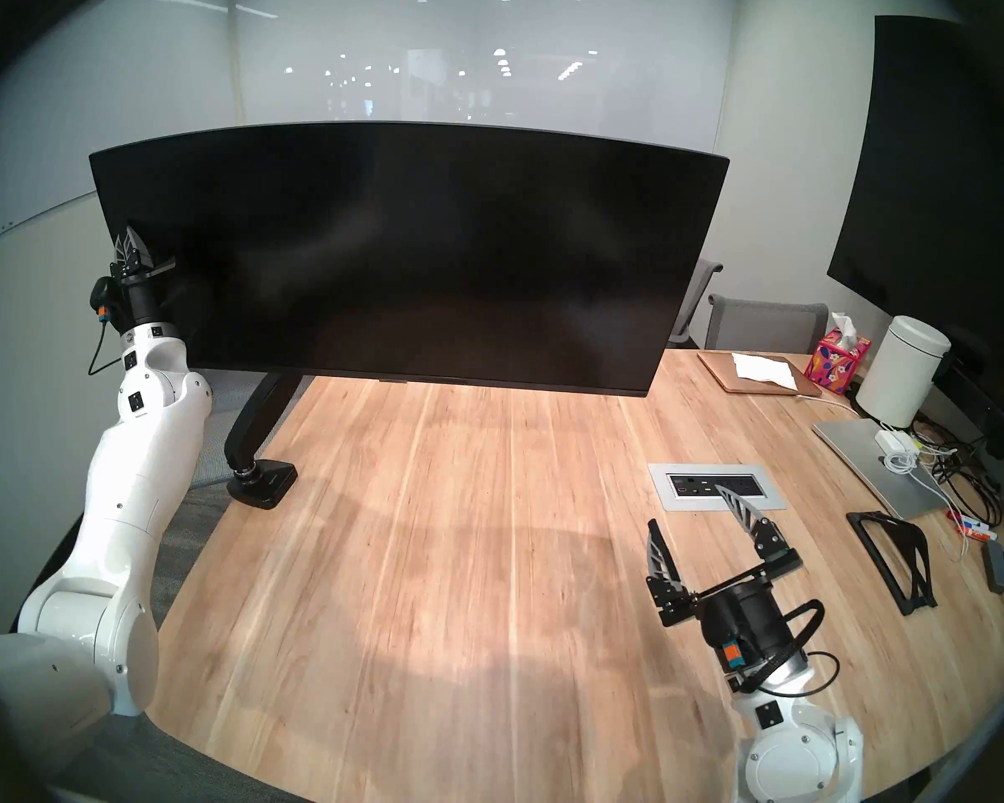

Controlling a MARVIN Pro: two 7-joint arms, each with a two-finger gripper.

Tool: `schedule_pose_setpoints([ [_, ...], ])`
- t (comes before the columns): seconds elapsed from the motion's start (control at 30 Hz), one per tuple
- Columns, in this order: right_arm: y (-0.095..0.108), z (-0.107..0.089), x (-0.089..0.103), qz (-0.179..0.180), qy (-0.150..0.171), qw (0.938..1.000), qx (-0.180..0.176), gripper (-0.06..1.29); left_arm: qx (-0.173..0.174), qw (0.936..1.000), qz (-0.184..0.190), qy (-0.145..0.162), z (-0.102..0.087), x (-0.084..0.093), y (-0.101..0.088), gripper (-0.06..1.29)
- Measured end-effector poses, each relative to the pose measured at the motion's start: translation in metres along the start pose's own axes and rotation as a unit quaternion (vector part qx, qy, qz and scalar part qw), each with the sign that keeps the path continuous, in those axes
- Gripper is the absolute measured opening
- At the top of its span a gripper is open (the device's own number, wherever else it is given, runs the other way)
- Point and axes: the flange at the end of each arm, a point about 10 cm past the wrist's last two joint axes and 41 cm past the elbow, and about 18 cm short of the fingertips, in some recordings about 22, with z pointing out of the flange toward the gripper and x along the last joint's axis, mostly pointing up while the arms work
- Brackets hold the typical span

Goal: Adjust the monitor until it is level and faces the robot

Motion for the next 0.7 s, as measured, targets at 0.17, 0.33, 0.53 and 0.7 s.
schedule_pose_setpoints([
  [0.17, 0.000, 0.000, 0.000, 0.000, 0.000, 1.0000, 0.000, 1.23, -0.016, 0.9996, -0.007, 0.021, -0.008, 0.009, 0.007, -0.02],
  [0.33, 0.000, 0.000, 0.000, 0.000, 0.000, 1.0000, 0.000, 1.23, -0.046, 0.9965, -0.024, 0.066, -0.024, 0.021, 0.025, -0.02],
  [0.53, 0.000, 0.000, 0.000, 0.000, 0.000, 1.0000, 0.000, 1.23, -0.062, 0.9911, -0.043, 0.109, -0.040, 0.037, 0.037, -0.02],
  [0.7, 0.000, 0.000, 0.000, 0.000, 0.000, 1.0000, 0.000, 1.23, -0.067, 0.9894, -0.050, 0.119, -0.052, 0.046, 0.039, -0.02],
])
